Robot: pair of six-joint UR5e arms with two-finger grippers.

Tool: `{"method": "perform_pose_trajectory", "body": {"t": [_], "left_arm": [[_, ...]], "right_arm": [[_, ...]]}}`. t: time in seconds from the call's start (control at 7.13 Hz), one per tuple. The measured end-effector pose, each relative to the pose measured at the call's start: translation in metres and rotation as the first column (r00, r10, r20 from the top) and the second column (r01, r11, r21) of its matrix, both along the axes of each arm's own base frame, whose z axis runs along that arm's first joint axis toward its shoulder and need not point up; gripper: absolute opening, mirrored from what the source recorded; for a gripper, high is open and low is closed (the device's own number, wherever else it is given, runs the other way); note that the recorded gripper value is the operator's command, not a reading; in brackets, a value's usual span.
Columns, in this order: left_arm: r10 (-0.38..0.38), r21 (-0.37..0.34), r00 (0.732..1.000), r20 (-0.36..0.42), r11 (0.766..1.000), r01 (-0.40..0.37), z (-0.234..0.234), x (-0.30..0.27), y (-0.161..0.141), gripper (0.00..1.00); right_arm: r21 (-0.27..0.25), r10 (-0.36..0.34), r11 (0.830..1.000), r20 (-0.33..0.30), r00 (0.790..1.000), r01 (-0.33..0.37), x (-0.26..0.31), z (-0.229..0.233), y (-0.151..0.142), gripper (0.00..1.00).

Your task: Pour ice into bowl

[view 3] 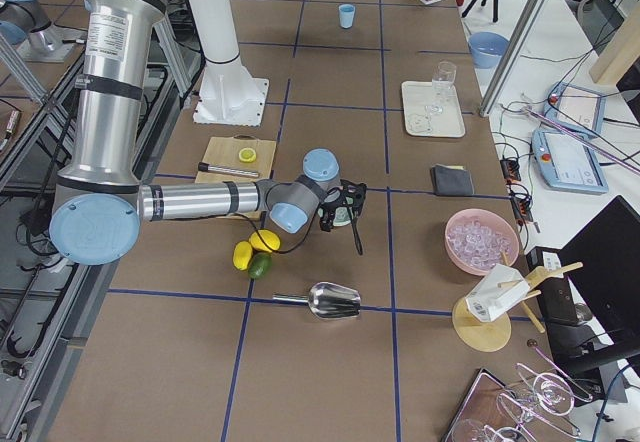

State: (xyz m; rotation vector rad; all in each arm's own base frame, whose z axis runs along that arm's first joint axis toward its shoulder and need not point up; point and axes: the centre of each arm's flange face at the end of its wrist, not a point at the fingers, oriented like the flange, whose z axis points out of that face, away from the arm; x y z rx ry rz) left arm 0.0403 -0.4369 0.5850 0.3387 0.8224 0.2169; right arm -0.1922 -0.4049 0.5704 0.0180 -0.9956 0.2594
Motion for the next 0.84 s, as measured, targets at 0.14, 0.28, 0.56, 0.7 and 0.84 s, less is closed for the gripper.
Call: {"method": "perform_pose_trajectory", "body": {"t": [0.14, 0.28, 0.56, 0.7, 0.84], "left_arm": [[0.007, -0.006, 1.000, 0.001, 1.000, -0.007, 0.003, 0.001, 0.000, 1.00], [0.016, -0.015, 1.000, 0.002, 1.000, -0.016, 0.006, 0.000, 0.000, 1.00], [0.017, -0.044, 0.999, 0.028, 0.999, -0.016, 0.014, -0.020, -0.004, 1.00], [0.022, -0.054, 0.998, 0.054, 0.998, -0.019, 0.011, -0.043, -0.018, 1.00], [0.024, -0.071, 0.997, 0.078, 0.997, -0.018, 0.006, -0.070, -0.033, 1.00]], "right_arm": [[0.004, -0.005, 1.000, 0.023, 1.000, 0.005, 0.028, 0.000, -0.004, 1.00], [0.028, -0.017, 0.999, 0.019, 1.000, 0.016, 0.056, 0.007, -0.008, 1.00], [0.097, -0.053, 0.994, -0.032, 0.998, 0.056, 0.113, 0.022, -0.019, 1.00], [0.126, -0.075, 0.989, -0.073, 0.995, 0.084, 0.141, 0.032, -0.022, 1.00], [0.145, -0.105, 0.982, -0.119, 0.987, 0.122, 0.170, 0.044, -0.024, 1.00]]}}
